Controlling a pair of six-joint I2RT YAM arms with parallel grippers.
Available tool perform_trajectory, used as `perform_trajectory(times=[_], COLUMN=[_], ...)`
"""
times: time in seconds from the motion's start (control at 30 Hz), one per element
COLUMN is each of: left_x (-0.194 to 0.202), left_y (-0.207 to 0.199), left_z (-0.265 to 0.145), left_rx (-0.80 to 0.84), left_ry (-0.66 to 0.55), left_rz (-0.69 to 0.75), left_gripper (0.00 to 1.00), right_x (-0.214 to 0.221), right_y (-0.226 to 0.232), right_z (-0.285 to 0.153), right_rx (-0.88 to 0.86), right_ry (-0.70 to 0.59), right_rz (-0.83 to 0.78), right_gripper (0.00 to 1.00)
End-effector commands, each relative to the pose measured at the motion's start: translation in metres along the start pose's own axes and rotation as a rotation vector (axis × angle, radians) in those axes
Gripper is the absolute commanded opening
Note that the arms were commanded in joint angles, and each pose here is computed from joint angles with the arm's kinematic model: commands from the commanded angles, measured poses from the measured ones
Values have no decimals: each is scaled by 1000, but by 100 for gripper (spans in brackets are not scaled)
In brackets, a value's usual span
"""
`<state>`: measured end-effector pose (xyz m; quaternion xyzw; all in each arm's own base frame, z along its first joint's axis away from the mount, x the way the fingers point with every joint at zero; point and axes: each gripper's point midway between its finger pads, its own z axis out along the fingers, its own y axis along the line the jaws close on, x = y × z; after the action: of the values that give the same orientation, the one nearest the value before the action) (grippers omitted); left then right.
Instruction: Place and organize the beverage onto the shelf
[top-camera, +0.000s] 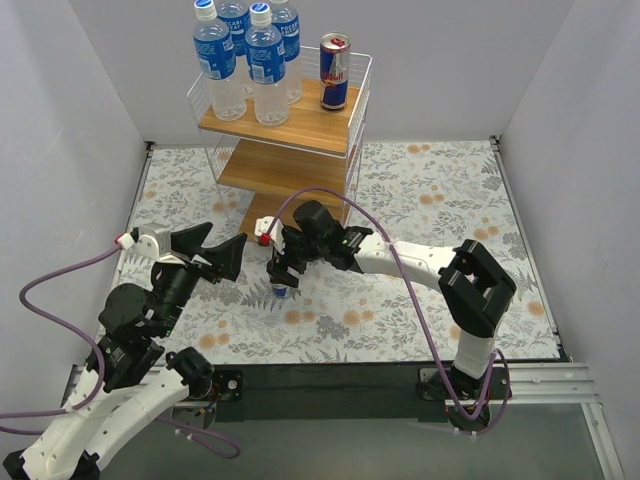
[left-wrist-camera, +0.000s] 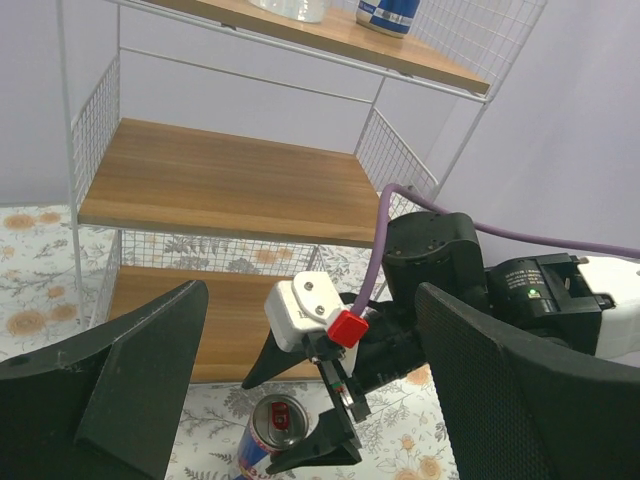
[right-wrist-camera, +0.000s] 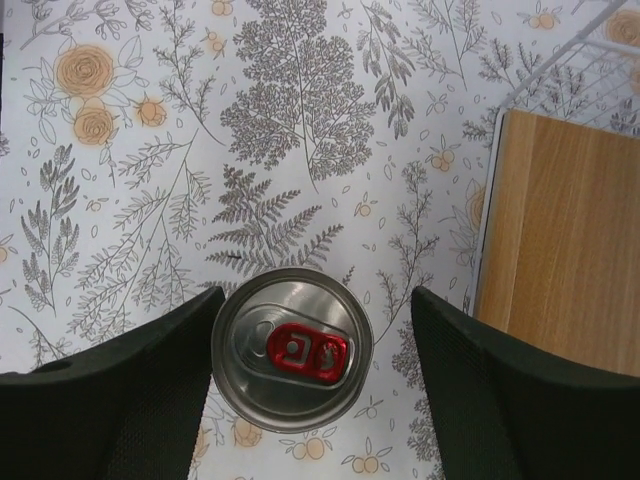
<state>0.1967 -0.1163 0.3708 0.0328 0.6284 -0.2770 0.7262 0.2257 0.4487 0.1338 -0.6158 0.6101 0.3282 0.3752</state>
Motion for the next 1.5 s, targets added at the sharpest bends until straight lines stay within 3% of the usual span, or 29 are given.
perform_trajectory(times=[0.0, 0.13, 0.2, 0.3, 0.33, 0.43, 0.63, 0.77, 0.93, 1.17, 1.47], left_x=[1, -1, -3, -3, -2, 5, 49, 73, 110, 137, 206], left_y=[4, 5, 5, 3, 2, -4, -30, -51, -76, -105, -162], left_z=[-4, -9, -11, -11, -10, -7, -1, 6, 20, 43, 42], left_rx=[-16, -12, -6, 6, 9, 46, 230, 369, 516, 655, 845], left_ry=[7, 0, -6, -3, 2, 27, 140, 174, 285, 302, 392], left_rz=[14, 18, 22, 30, 34, 49, 125, 155, 143, 110, 159], left_gripper=[84, 84, 84, 84, 84, 84, 84, 84, 84, 84, 85], right_x=[-31, -23, -21, -17, -16, -22, -42, -26, 2, 45, 59], right_y=[-2, 4, 9, 17, 20, 23, 44, 53, 46, 25, 1], right_z=[2, 0, -2, -6, -7, -21, -66, -95, -137, -189, -236], right_rx=[-5, -22, -31, -45, -47, -42, -58, -39, 58, 231, 426], right_ry=[-67, -49, -47, -43, -41, -46, -109, -104, -94, -71, -118], right_rz=[-40, -53, -59, -78, -84, -94, -129, -78, 50, 259, 464], right_gripper=[80, 59, 58, 32, 16, 1, 1, 1, 1, 1, 1])
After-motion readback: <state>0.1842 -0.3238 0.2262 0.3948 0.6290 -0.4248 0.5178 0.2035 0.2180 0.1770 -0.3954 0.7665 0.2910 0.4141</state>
